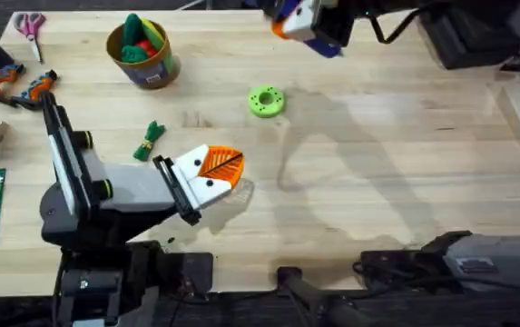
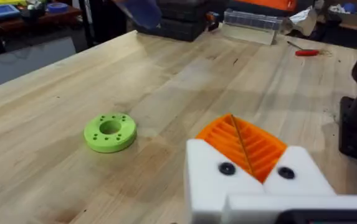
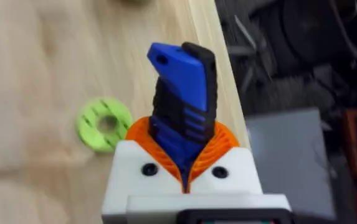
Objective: Pick up the gripper from the table and insert it into the empty holder that is missing its gripper. Then pick up a screw, insert it into the mounting hole, and use the screwdriver to tighten it. Finally, clean up the table by picking up the vegetable and placing it into the bucket.
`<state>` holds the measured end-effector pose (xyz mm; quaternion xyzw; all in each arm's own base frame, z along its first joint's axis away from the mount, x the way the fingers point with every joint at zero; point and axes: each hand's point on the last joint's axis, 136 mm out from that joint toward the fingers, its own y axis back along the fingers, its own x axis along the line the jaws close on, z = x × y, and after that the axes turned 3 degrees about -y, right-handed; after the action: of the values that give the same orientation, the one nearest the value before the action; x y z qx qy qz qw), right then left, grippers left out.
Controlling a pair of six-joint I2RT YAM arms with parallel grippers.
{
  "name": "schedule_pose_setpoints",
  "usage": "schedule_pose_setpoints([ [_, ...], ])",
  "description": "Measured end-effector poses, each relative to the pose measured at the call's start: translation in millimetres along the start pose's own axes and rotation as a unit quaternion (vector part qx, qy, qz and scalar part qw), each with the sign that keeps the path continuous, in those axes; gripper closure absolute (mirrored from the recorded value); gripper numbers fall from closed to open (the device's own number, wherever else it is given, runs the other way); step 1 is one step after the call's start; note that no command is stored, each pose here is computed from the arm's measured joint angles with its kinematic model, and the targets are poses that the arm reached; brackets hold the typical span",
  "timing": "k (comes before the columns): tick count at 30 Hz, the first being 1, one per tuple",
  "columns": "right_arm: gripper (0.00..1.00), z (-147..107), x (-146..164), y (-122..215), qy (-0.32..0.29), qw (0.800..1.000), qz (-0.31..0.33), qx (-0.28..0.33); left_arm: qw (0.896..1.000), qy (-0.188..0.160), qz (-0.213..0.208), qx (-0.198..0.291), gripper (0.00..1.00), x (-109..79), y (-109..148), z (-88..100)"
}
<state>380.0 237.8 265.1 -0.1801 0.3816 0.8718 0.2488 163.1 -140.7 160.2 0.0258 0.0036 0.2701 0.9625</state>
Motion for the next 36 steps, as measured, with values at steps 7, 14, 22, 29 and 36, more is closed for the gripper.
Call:
schedule_pose_setpoints([
  [7,0.974,-88.3,-24.1,-32.2,0.022,0.992,-0.015,0.124,1.0,0.0,0.0,0.0,0.997,0.0,0.0,0.0],
  [14,0.974,-152.7,-31.0,-50.0,0.048,0.981,0.004,0.19,1.0,0.0,0.0,0.0,0.997,0.0,0.0,0.0],
  [22,0.974,-207.7,-25.4,-65.4,0.04,0.972,0.036,0.23,1.0,0.0,0.0,0.0,0.997,0.0,0.0,0.0],
  [29,0.974,-248.0,-18.3,-74.7,0.051,0.961,0.062,0.265,1.0,0.0,0.0,0.0,0.997,0.0,0.0,0.0],
  [36,0.974,-258.5,-12.6,-84.2,0.077,0.957,0.077,0.269,1.0,0.0,0.0,0.0,0.997,0.0,0.0,0.0],
])
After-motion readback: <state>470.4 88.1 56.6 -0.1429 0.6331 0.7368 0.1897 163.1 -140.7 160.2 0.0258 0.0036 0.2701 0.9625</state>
